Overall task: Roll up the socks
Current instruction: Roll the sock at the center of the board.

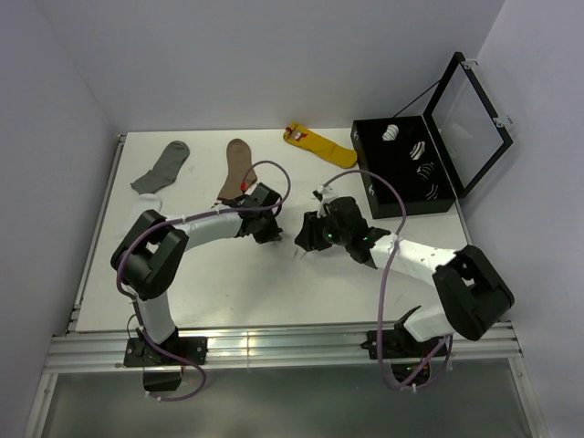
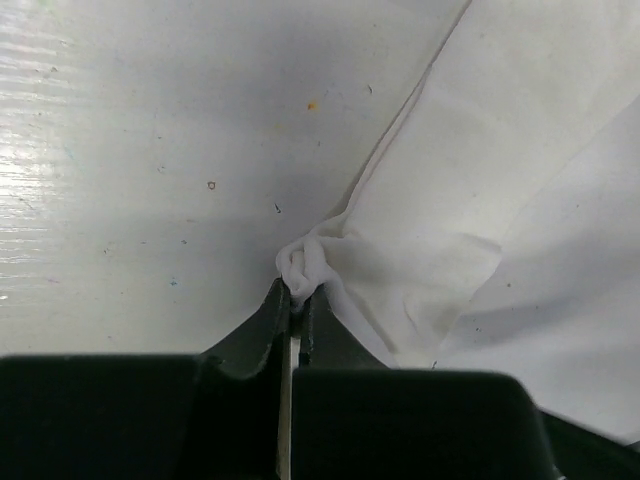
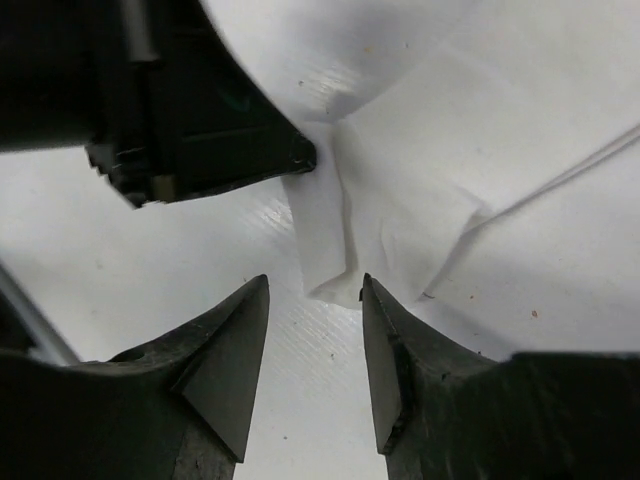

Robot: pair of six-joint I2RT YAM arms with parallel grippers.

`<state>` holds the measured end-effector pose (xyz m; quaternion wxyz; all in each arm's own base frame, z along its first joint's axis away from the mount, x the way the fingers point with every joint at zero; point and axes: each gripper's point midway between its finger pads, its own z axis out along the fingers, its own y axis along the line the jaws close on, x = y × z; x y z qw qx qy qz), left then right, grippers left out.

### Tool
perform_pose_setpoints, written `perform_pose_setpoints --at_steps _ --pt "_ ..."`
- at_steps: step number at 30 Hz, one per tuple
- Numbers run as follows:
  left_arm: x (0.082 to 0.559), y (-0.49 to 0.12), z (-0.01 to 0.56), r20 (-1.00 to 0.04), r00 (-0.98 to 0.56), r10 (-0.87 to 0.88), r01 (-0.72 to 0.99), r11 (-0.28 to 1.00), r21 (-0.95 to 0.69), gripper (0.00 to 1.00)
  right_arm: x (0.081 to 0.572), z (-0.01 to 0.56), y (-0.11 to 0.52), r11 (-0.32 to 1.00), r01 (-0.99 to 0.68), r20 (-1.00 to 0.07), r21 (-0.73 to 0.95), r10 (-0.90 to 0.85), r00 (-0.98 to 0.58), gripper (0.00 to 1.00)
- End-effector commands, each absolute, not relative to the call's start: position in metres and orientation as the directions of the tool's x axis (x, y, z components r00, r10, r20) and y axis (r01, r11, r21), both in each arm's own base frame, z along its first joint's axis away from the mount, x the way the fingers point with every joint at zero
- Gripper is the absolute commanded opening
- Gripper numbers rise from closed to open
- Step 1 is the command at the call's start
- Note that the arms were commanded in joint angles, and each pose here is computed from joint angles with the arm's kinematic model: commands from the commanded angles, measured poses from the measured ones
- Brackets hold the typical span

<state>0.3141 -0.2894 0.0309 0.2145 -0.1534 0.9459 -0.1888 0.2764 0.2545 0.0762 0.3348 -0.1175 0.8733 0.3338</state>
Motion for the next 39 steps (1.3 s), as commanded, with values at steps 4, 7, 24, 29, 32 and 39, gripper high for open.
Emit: perform_pose_setpoints --at_steps 4,7,24,29,32,39 --pt "0.313 -0.277 0.03 -0.365 -0.894 -0.261 -0.154 0.942 -0.297 0.0 0.276 0.095 0.264 0.826 -0.538 -0.822 0.167 -0.185 -0.539 0.51" --pt "0.311 -0.276 0.029 -0.356 -0.907 -0.225 -0.129 0.953 -0.273 0.0 0.271 0.095 0.274 0.821 -0.564 -0.845 0.089 -0.237 -0.478 0.53" --pt "0.306 -0.274 0.028 -0.322 -0.932 -0.168 -0.082 0.961 -0.266 0.0 0.265 0.071 0.319 0.737 -0.654 -0.845 -0.171 -0.451 -0.287 0.54" --pt "0.307 -0.275 0.028 -0.318 -0.934 -0.162 -0.075 0.96 -0.269 0.0 0.264 0.064 0.322 0.723 -0.663 -0.834 -0.197 -0.479 -0.274 0.54" --pt "0.305 -0.276 0.025 -0.308 -0.938 -0.156 -0.071 0.96 -0.271 0.0 0.262 0.062 0.326 0.714 -0.669 -0.83 -0.207 -0.49 -0.267 0.54" --pt "0.304 -0.277 0.024 -0.301 -0.941 -0.157 -0.071 0.958 -0.278 0.0 0.257 0.046 0.328 0.699 -0.679 -0.802 -0.224 -0.528 -0.279 0.5"
